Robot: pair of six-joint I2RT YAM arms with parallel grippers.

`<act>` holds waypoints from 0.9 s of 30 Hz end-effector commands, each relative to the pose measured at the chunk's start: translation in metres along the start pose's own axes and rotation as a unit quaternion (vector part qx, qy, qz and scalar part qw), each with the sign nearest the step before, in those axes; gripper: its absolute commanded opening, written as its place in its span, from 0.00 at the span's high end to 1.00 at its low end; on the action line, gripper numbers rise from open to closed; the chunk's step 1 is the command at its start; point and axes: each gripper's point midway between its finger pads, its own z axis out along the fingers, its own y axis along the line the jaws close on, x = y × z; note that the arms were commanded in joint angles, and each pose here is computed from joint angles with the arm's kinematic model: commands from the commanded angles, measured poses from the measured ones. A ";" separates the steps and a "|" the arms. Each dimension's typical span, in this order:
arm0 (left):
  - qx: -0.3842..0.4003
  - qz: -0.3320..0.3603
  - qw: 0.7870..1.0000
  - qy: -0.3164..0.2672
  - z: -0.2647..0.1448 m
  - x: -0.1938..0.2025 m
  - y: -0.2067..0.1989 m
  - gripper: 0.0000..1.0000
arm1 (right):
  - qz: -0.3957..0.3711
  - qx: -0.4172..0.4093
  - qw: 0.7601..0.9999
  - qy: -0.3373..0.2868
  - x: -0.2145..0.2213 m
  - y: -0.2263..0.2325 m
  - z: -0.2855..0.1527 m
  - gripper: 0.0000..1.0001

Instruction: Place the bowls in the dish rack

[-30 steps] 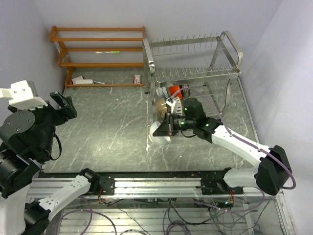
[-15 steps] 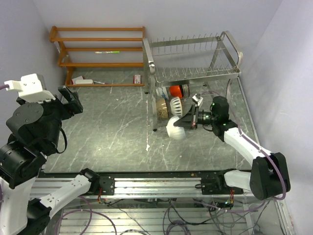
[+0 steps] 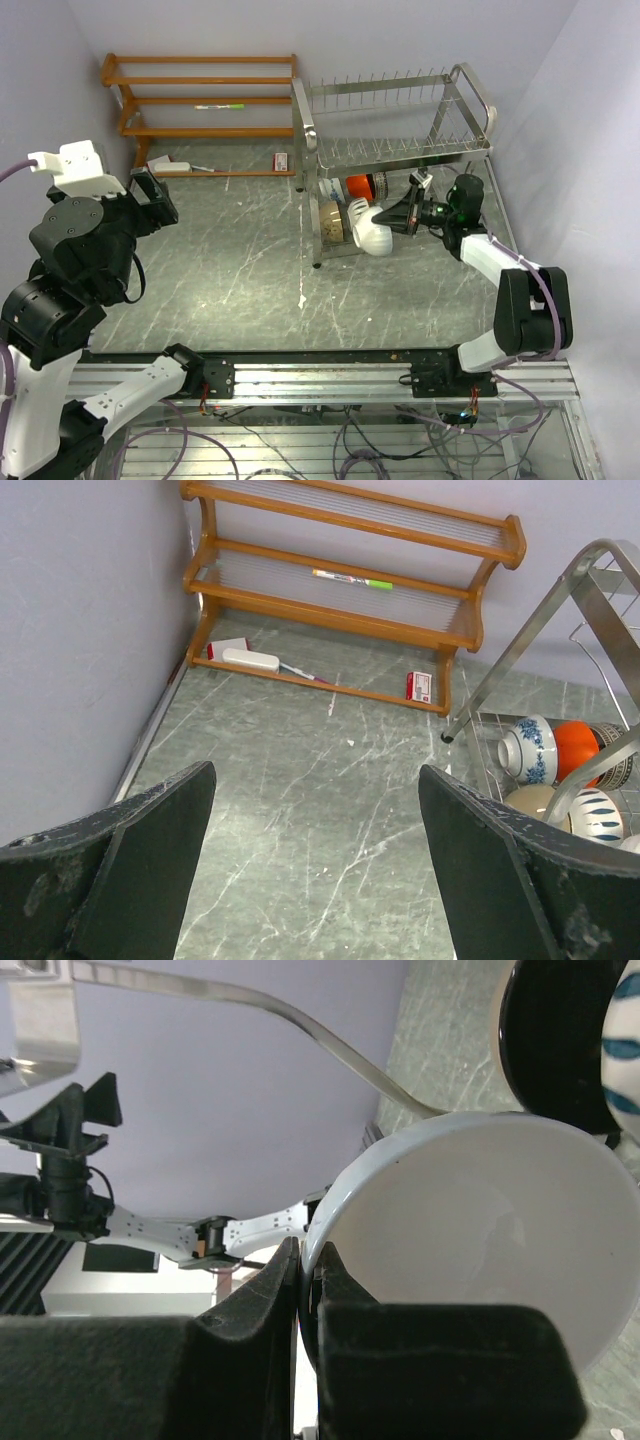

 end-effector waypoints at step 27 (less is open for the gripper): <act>0.016 0.013 1.000 -0.008 0.007 -0.007 -0.011 0.07 | -0.062 -0.082 0.988 -0.118 -0.106 0.010 -0.036 1.00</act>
